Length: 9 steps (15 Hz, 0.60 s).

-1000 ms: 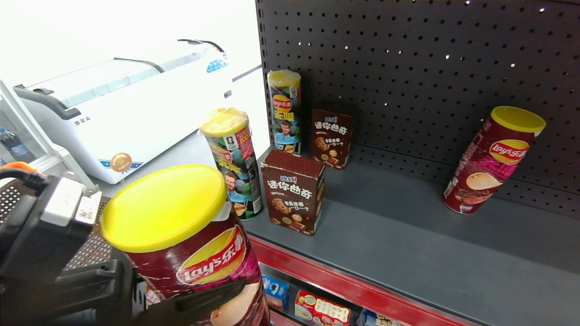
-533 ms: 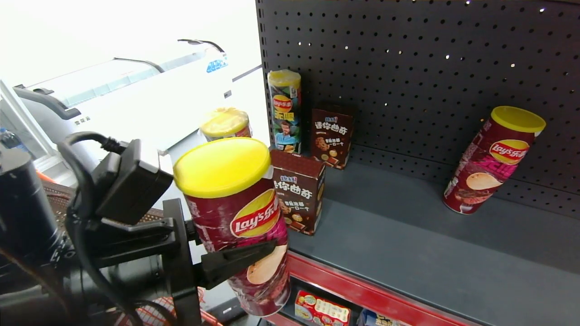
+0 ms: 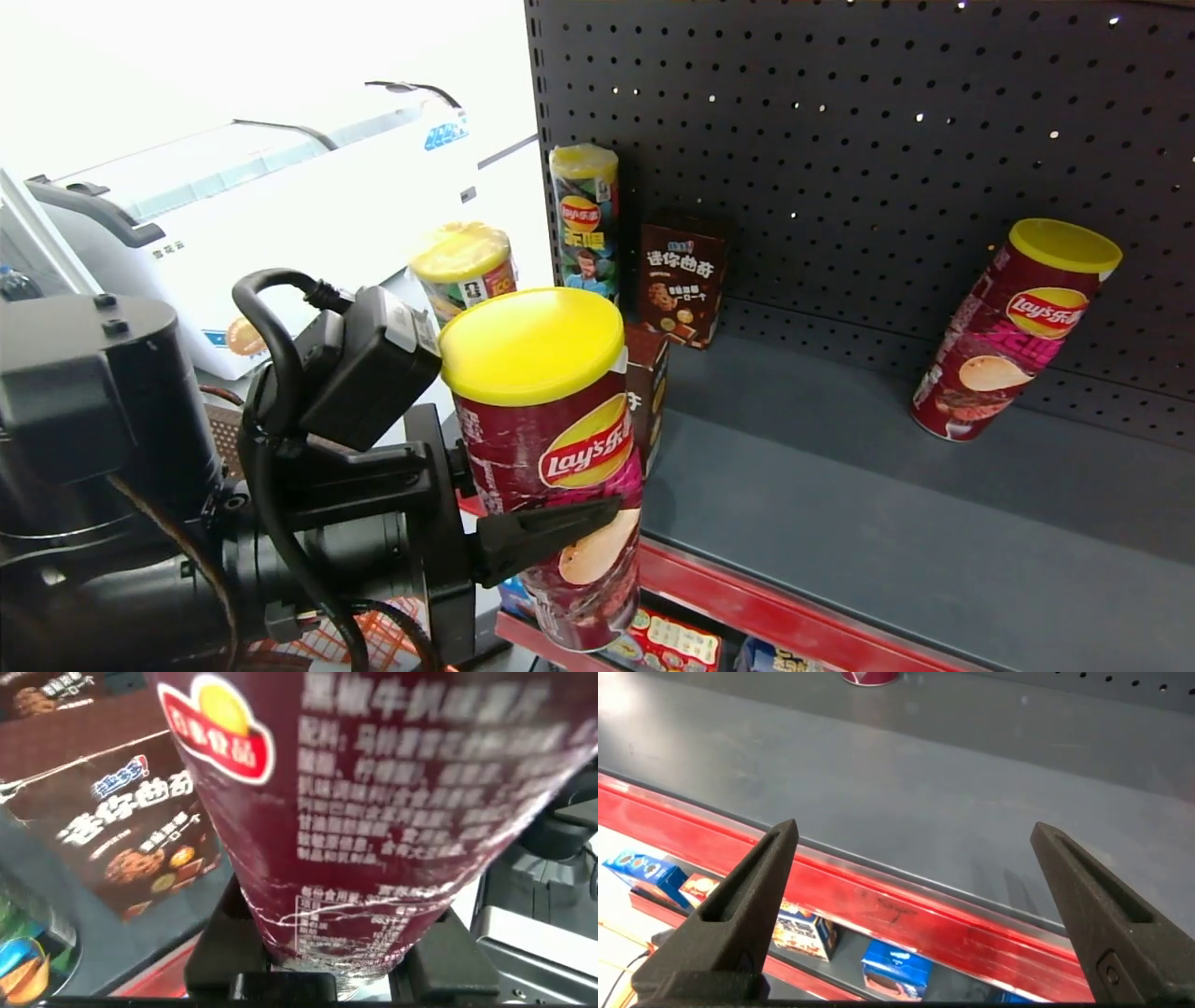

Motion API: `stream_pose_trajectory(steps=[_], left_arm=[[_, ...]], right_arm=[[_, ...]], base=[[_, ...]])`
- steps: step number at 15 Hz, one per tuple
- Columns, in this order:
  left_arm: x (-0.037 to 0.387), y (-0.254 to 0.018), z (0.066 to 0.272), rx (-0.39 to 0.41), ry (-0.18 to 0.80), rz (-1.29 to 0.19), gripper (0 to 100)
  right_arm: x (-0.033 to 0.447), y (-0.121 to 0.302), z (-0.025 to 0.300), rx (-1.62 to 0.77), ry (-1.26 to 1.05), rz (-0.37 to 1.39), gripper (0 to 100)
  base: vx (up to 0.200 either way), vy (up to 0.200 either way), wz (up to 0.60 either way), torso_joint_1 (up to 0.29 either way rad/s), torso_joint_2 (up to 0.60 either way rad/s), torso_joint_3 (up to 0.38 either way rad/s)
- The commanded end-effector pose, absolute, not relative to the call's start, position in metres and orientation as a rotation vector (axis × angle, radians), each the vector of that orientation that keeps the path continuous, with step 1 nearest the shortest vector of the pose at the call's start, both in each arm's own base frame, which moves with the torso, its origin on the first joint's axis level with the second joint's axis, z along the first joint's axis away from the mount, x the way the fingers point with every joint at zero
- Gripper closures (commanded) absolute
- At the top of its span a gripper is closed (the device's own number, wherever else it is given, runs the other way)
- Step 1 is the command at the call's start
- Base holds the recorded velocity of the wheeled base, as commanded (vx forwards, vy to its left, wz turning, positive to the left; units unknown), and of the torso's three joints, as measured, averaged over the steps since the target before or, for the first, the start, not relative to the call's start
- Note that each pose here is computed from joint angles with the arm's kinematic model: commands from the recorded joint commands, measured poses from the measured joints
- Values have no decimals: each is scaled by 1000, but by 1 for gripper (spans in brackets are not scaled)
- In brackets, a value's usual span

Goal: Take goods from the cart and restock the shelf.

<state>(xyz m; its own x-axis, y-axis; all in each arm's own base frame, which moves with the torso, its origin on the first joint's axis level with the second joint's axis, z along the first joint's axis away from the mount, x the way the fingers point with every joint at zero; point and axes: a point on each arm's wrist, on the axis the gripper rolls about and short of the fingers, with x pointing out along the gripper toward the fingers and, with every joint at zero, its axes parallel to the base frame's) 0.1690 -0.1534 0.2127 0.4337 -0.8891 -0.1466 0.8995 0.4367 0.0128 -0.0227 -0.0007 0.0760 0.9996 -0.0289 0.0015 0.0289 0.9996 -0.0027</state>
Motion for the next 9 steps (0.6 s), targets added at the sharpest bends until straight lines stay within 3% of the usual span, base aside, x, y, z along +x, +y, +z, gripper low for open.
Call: stream_pose_trajectory(steps=[1, 7, 9], left_arm=[[170, -155, 213, 94, 126, -1119, 100], [170, -155, 214, 93, 118, -1119, 100], [169, -154, 214, 93, 118, -1119, 100]], right_arm=[[-23, -1, 76, -3, -1, -29, 0], [-23, -1, 76, -3, 0, -29, 0], [-23, -1, 76, 0, 0, -29, 0]], base=[[0, 0, -600, -2, 7, 2], [0, 0, -600, 1, 1, 3], [0, 0, 0, 0, 0, 0]])
